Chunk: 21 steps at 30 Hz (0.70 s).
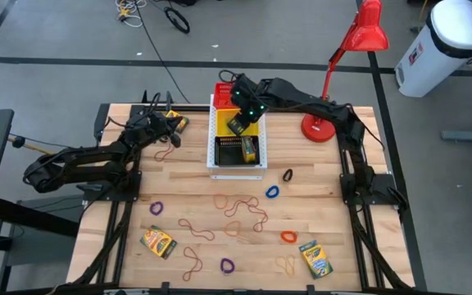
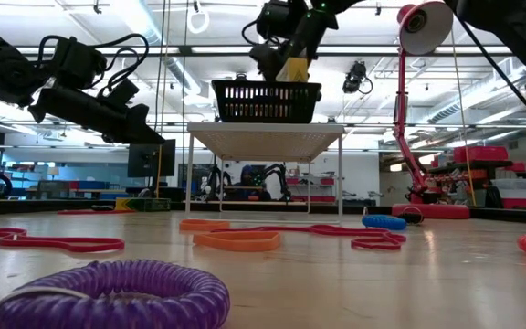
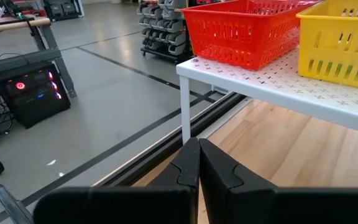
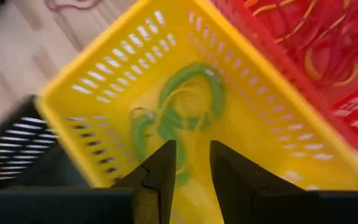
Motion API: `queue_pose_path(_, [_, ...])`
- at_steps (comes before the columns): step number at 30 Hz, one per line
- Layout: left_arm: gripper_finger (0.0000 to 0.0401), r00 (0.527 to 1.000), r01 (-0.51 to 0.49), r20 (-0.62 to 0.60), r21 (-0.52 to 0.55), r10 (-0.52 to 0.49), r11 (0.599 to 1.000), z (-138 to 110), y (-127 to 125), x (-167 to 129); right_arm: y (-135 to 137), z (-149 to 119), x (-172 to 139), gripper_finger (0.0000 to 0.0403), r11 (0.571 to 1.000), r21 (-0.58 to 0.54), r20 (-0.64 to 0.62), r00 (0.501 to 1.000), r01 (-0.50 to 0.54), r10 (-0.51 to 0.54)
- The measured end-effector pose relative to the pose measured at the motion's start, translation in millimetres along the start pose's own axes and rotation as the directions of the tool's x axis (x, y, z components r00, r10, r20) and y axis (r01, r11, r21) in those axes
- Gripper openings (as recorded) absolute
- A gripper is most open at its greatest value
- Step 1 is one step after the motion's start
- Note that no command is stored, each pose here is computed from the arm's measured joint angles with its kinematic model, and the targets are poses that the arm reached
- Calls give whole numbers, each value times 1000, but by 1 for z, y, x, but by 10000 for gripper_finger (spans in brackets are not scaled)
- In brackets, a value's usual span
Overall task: Pick & Place Office Desk Supplies
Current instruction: Put the yellow rubber band into the red bin on the shelf
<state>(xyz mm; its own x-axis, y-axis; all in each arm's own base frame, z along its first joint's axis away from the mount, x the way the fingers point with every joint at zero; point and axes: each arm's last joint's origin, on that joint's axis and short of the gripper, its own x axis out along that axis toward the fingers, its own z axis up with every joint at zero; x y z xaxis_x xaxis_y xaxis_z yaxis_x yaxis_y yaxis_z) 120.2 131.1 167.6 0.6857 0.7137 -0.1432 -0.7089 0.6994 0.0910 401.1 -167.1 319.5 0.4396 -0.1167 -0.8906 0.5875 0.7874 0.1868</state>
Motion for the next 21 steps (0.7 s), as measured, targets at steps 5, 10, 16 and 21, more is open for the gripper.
queue_pose_path(5, [7, 1000, 0, 0, 1, 0, 1000, 0, 0, 0, -1, 4, 4, 108, 991, 118, -12, 998, -66, 68])
queue_pose_path(10, [7, 1000, 0, 0, 1, 0, 1000, 0, 0, 0, -2, 4, 20, 108, 989, 139, -42, 998, -47, 54])
queue_pose_path(16, [7, 1000, 0, -1, 1, 0, 1000, 0, 0, 0, -7, 6, 30, 108, 989, 147, -36, 999, 9, -3])
queue_pose_path(21, [7, 1000, 0, -1, 1, 0, 1000, 0, 0, 0, -13, 7, 30, 113, 989, 134, -30, 998, 62, -58])
